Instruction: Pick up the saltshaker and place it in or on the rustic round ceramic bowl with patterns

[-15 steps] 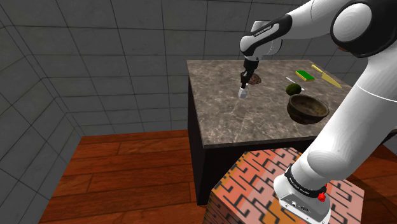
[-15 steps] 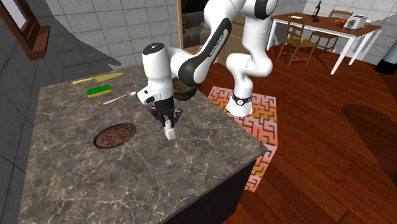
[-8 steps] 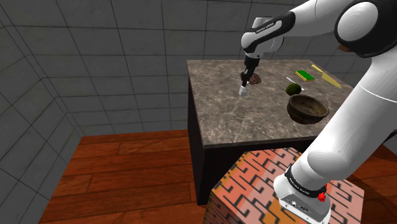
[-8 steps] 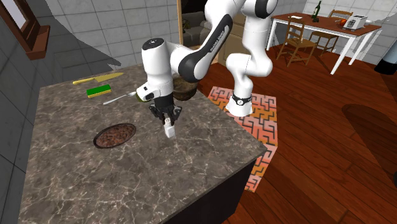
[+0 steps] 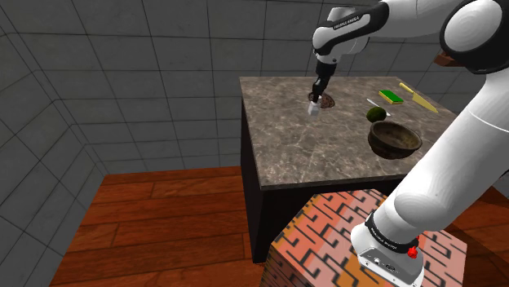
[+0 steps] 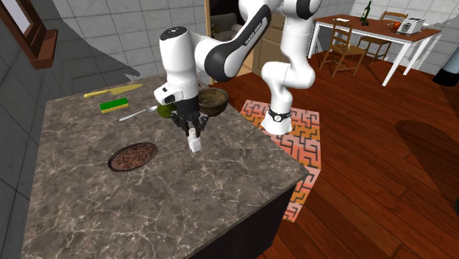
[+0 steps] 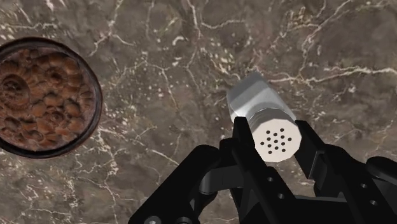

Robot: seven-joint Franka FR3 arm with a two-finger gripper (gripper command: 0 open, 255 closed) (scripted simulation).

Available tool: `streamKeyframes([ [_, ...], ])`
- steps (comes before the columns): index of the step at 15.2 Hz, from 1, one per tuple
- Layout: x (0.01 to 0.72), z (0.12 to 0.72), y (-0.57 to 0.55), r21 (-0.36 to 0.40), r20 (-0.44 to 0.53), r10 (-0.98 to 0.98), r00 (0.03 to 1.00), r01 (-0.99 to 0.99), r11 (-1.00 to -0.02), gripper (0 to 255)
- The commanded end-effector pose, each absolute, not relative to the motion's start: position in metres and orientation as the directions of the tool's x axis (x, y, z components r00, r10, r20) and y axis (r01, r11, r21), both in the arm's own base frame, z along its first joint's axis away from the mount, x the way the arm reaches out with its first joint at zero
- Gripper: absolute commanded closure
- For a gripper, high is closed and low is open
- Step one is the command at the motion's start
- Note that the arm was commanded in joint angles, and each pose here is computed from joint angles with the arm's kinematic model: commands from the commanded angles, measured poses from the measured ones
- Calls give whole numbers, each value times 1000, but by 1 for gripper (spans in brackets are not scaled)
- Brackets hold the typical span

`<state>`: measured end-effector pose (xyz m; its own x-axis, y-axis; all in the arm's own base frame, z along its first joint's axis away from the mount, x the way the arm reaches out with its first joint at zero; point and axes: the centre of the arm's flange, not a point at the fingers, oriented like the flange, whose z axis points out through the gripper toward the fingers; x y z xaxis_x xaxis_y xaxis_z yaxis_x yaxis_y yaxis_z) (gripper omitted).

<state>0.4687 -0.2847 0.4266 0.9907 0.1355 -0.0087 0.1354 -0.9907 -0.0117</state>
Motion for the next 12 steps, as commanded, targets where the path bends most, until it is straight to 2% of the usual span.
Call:
streamKeyframes([
  [1, 469, 438, -285, -12, -9, 135, 991, 135, -991, 255],
  [12, 469, 496, -285, -12, -9, 135, 991, 135, -991, 255],
])
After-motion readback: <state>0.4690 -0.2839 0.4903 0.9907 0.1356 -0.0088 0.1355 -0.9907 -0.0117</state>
